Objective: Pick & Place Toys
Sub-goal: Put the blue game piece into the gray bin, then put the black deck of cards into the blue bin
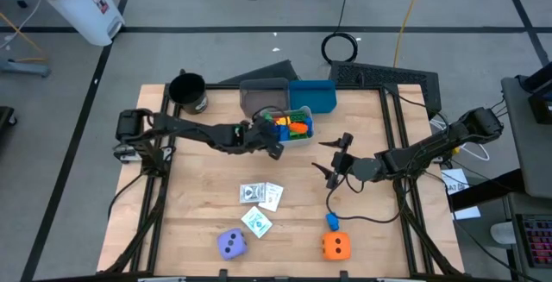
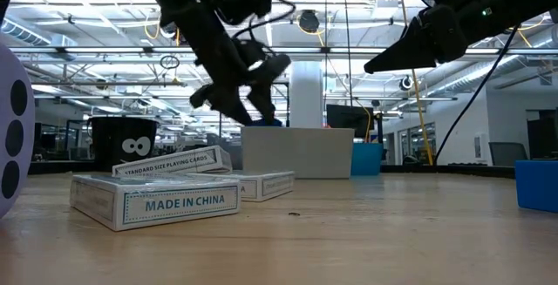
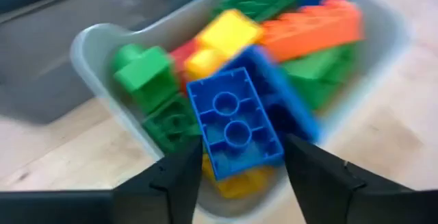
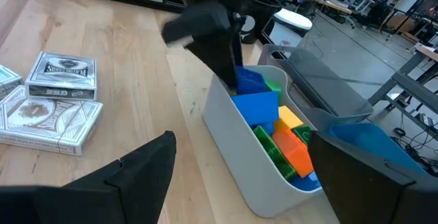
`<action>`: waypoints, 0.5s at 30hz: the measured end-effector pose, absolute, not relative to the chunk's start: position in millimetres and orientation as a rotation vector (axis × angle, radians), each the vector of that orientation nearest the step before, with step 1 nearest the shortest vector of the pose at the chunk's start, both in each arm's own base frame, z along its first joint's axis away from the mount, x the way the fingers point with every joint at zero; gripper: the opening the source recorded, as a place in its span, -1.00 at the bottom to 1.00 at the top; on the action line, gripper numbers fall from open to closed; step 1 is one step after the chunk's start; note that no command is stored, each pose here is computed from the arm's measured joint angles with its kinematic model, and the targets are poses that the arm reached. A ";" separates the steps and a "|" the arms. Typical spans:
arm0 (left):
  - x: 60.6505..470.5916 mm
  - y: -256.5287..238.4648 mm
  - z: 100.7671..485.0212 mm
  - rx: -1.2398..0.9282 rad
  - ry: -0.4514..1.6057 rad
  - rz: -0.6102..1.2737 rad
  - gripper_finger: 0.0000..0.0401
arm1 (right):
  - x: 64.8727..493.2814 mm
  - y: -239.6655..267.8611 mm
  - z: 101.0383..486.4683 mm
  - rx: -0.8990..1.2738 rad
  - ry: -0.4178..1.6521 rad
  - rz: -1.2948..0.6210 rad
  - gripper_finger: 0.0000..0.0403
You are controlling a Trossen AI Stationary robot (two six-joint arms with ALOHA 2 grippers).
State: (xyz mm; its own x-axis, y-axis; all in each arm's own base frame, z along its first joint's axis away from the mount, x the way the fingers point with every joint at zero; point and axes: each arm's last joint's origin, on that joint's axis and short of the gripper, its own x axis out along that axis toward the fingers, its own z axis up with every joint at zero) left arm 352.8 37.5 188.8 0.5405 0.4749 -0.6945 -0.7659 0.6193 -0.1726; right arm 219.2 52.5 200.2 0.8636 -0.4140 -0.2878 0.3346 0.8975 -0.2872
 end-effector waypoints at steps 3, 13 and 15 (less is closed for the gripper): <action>351.3 36.7 201.4 -0.481 0.650 0.679 0.17 | 219.2 52.4 200.2 -0.232 0.352 -0.396 0.59; 336.2 31.1 242.6 -0.487 0.557 0.602 0.29 | 219.1 52.4 200.0 -0.227 0.353 -0.397 0.59; 333.3 26.1 249.1 -0.493 0.549 0.567 0.28 | 219.0 52.4 199.7 -0.229 0.356 -0.397 0.59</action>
State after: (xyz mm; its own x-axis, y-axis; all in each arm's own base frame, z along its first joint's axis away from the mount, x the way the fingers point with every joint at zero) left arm 333.3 26.1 249.1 0.7102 0.3629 -0.6033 -0.6146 0.7376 -0.2797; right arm 219.0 52.4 199.7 0.8619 -0.4146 -0.2918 0.3353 0.8979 -0.2851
